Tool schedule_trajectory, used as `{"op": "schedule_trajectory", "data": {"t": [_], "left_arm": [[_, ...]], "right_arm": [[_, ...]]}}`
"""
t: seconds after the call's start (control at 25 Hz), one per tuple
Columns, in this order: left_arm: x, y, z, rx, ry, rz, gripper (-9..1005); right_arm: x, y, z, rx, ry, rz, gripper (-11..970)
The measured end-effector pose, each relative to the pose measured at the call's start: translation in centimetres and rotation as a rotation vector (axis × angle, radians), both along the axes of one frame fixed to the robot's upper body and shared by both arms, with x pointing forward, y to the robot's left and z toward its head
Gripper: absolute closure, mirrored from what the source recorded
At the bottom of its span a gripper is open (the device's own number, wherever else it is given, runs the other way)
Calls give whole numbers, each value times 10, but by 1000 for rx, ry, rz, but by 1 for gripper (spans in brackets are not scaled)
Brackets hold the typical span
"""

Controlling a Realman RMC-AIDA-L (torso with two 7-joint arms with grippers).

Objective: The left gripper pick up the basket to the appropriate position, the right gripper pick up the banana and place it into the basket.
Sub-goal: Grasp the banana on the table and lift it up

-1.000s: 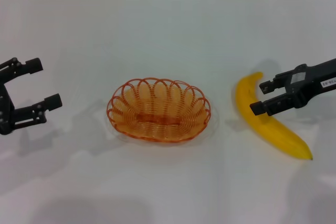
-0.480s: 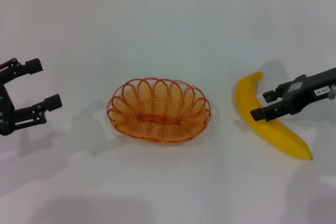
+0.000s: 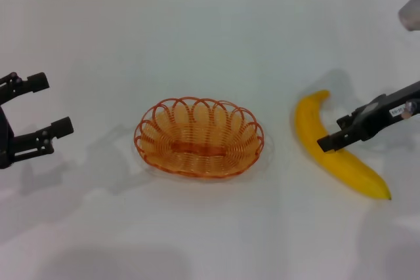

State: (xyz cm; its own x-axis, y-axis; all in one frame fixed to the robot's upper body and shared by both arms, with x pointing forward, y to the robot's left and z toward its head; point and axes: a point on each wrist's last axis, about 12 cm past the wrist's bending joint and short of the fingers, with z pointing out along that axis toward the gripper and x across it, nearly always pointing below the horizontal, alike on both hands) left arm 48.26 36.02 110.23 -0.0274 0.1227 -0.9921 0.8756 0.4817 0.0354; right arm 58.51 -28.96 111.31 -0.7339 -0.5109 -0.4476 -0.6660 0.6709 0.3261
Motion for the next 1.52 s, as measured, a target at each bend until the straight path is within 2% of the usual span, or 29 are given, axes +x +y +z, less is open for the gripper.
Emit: {"op": "schedule_trajectory", "data": {"t": [0.72, 1.52], "left_arm": [[4, -3, 2, -1, -7, -13, 116], [4, -4, 2, -7, -12, -12, 116]], "right_arm": [[-2, 13, -10, -12, 53, 24, 126], [1, 17, -13, -24, 41, 28, 361]]}}
